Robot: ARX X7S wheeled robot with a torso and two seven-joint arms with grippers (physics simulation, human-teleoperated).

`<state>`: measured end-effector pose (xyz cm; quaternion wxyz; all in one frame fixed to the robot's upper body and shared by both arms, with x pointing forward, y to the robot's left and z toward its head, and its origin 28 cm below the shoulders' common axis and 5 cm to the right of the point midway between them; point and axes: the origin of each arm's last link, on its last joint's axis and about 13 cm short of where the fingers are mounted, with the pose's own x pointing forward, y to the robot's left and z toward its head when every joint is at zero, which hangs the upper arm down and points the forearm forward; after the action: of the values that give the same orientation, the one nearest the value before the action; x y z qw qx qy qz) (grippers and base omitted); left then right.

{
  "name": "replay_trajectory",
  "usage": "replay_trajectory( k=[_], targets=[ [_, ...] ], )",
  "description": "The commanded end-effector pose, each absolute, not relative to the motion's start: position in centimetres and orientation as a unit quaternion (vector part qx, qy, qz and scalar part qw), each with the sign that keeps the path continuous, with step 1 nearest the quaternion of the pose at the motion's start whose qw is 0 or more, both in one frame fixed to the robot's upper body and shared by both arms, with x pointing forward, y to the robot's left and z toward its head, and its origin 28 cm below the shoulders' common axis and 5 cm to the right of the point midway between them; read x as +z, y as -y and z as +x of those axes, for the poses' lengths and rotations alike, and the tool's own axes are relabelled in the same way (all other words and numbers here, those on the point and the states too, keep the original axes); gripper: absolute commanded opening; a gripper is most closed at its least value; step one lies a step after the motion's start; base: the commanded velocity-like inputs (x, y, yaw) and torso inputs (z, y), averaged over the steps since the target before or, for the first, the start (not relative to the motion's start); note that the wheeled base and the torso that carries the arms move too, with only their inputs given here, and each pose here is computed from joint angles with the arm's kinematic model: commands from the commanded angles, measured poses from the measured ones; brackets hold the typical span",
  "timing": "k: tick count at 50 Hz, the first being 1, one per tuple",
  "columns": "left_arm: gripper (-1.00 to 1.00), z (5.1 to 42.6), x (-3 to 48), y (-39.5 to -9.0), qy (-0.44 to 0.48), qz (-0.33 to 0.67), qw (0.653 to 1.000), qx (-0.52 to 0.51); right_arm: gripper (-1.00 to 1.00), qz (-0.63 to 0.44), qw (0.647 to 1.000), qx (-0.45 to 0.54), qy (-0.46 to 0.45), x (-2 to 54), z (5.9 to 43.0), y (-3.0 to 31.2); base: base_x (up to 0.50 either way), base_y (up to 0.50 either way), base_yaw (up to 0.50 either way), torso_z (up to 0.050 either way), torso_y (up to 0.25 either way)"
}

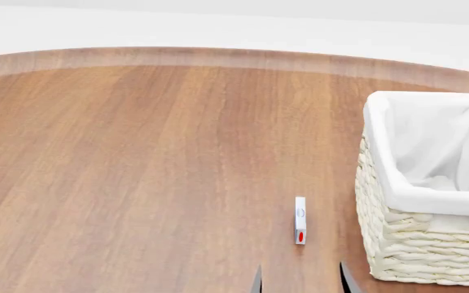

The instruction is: Pick up the ketchup, and put it in the basket.

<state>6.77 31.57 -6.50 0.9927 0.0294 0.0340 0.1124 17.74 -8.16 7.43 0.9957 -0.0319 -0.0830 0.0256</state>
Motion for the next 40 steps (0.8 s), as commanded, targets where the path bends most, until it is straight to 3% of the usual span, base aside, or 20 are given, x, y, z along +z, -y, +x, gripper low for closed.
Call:
replay_trajectory(
  k=[1,40],
  targets=[
    [1.00,8.0,-6.6,-32.0,-0.026,0.027,0.992,0.121,1.00,-0.031,0.996,0.027,0.082,7.4,17.8,8.1,0.00,0.00,0.00,0.000,0.000],
    [1.00,10.5,-8.7,-32.4,-0.026,0.019,0.991,0.133,1.00,-0.031,0.996,0.029,0.080,7.3,17.8,8.1,0.00,0.00,0.00,0.000,0.000]
  ],
)
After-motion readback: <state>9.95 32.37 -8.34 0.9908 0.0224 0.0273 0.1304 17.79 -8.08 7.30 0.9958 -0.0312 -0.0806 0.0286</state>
